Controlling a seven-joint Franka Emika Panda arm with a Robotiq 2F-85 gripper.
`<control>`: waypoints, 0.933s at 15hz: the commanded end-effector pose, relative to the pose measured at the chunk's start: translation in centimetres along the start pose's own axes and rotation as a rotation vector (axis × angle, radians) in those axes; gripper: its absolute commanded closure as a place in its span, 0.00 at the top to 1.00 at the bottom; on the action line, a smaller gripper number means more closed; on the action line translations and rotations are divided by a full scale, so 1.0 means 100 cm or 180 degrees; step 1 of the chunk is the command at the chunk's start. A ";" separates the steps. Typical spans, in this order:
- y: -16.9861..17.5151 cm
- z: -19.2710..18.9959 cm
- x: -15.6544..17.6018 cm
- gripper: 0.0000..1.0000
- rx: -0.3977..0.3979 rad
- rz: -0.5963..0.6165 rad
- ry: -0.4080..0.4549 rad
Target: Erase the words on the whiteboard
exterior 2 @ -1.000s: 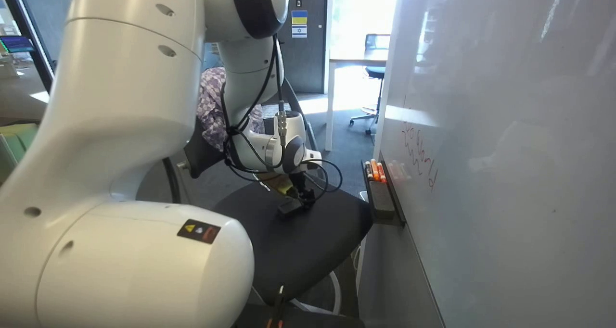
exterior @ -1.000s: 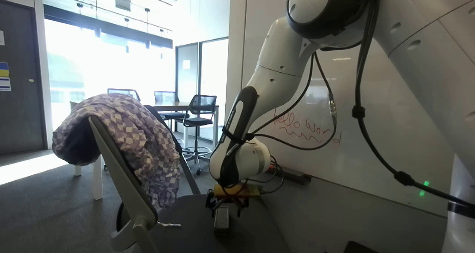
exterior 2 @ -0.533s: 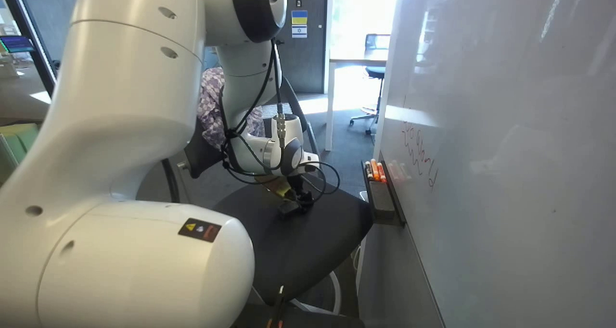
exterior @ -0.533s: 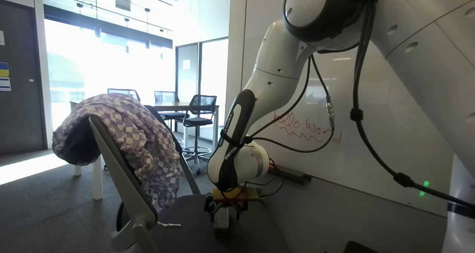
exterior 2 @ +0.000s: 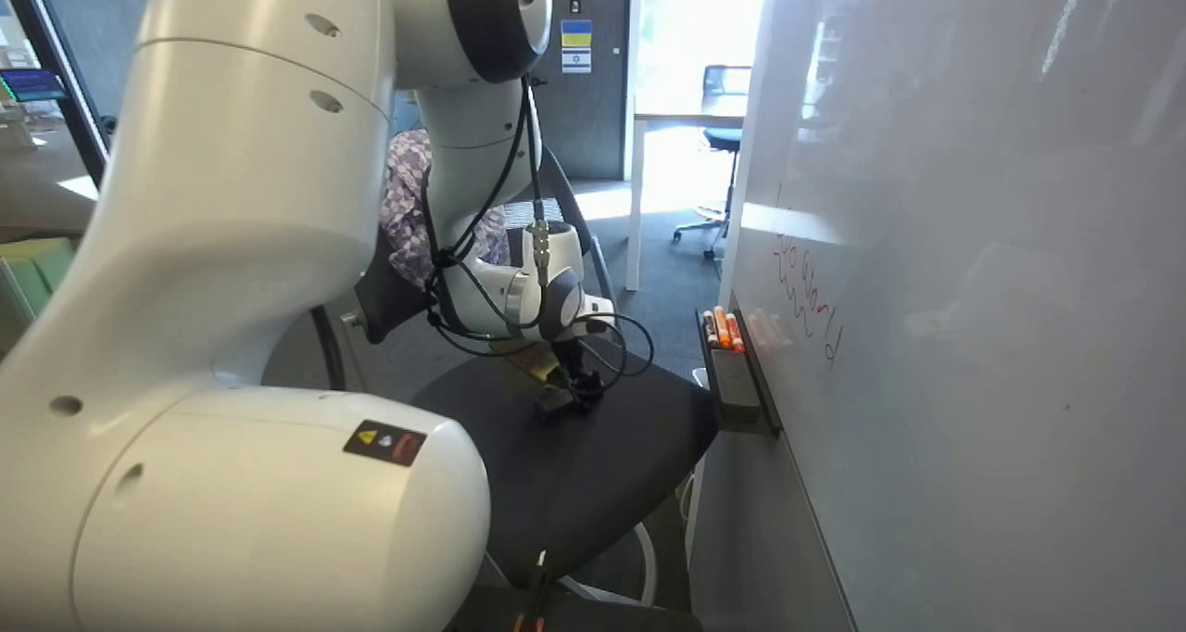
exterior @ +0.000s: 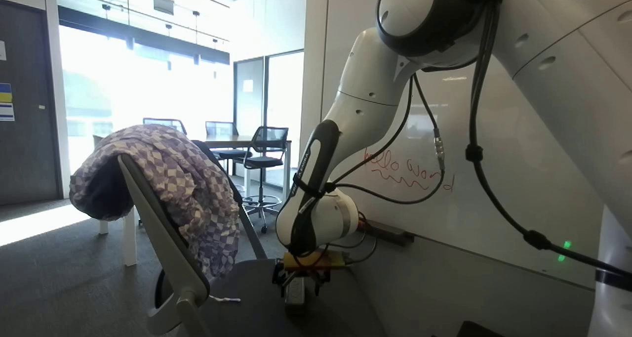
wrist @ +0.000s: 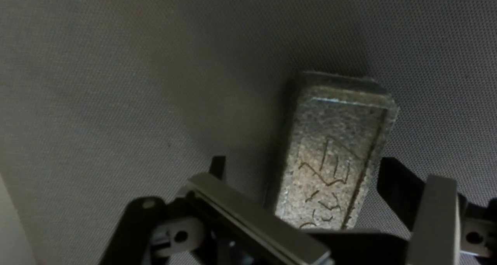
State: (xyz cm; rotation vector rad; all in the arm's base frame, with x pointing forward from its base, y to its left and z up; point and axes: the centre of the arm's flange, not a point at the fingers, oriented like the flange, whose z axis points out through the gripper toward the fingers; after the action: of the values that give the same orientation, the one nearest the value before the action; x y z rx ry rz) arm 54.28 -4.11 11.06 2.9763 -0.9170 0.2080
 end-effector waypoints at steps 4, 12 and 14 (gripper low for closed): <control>-0.019 0.001 -0.020 0.78 -0.0080 -0.0206 0.0123; -0.033 -0.016 -0.042 0.33 -0.0260 -0.0386 0.0459; -0.034 -0.029 -0.056 0.33 -0.0314 -0.0481 0.0535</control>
State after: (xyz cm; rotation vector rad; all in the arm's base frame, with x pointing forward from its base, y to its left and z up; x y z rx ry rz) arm 53.29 0.25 11.47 2.9071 -0.7031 0.3180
